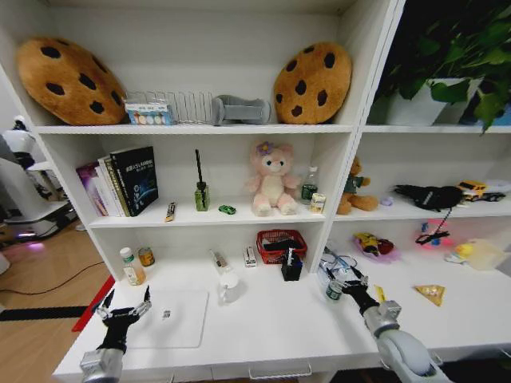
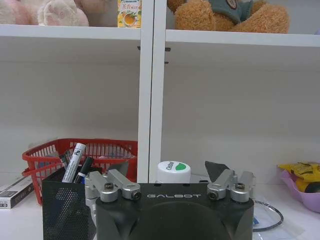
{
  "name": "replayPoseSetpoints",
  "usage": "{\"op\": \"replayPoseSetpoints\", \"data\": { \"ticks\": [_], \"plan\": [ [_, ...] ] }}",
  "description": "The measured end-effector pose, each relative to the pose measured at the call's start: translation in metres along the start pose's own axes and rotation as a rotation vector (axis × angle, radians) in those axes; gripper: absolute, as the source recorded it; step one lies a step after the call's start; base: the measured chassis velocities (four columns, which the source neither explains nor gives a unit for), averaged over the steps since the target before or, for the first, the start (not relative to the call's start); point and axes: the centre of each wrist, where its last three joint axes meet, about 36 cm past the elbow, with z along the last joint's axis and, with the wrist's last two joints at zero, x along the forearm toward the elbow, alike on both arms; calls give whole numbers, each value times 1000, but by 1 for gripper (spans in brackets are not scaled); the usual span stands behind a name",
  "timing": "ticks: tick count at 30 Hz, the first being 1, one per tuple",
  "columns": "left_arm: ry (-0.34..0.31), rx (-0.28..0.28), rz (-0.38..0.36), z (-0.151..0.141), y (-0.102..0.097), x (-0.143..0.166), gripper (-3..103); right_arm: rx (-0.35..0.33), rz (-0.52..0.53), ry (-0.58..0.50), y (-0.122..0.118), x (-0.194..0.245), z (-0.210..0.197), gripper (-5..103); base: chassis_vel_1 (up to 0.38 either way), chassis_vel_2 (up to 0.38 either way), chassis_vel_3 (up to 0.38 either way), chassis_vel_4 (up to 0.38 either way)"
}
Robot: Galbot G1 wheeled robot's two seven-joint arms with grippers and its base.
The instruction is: Organize the objects on the table.
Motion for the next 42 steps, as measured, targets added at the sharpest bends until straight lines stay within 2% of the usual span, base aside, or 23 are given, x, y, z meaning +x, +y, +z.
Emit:
{"op": "replayPoseSetpoints", "data": {
  "ticks": [1, 3, 4, 7, 8, 10, 11, 12, 14, 15, 16, 24, 29, 35, 37, 40, 42],
  "plan": [
    [0, 0, 0, 0, 0, 0, 100, 0, 0, 0, 0, 0, 0, 87, 0, 0, 0, 0],
    [1, 1, 0, 0, 0, 0, 100, 1, 2, -4, 1, -1, -1, 77, 0, 0, 0, 0],
    [1, 1, 0, 0, 0, 0, 100, 1, 2, -4, 1, -1, -1, 77, 0, 0, 0, 0],
    [3, 1, 0, 1, 0, 1, 100, 2, 2, -8, 1, -2, -2, 60, 0, 0, 0, 0],
    [3, 1, 0, 1, 0, 1, 100, 2, 2, -8, 1, -2, -2, 60, 0, 0, 0, 0],
    [3, 1, 0, 1, -1, 1, 100, 2, 3, -9, 1, -1, -2, 49, 0, 0, 0, 0],
    [3, 1, 0, 1, -1, 1, 100, 2, 3, -9, 1, -1, -2, 49, 0, 0, 0, 0],
    [3, 0, 1, 1, -1, 1, 100, 2, 2, -9, 2, -1, -3, 44, 0, 0, 0, 0],
    [3, 0, 1, 1, -1, 1, 100, 2, 2, -9, 2, -1, -3, 44, 0, 0, 0, 0],
    [3, 0, 1, 1, 0, 1, 100, 1, 4, -9, 3, 0, -3, 33, 0, 0, 0, 0],
    [3, 0, 2, 1, 0, 2, 100, 0, 5, -9, 3, 1, -3, 30, 0, 0, 0, 0],
    [4, -1, 6, 2, -1, 2, 100, -1, 25, -14, 4, 5, -4, 29, 0, 0, 0, 0],
    [4, -2, 7, 2, -1, 3, 100, -11, 43, -53, 4, 16, -21, 29, 0, 0, 0, 0],
    [2, -2, 5, 2, -2, 3, 100, 18, 8, -73, 3, 59, -43, 29, 0, 0, 0, 0],
    [3, -1, 9, 3, -3, 3, 100, 21, 1, -88, 11, 89, -54, 29, 0, 0, 0, 0],
    [2, -3, 8, 3, -4, 3, 100, 29, 6, -94, 14, 105, -59, 29, 0, 0, 0, 0],
    [3, -4, 8, 4, -4, 6, 100, 49, 30, -95, 15, 138, -54, 29, 0, 0, 0, 0]
  ]
}}
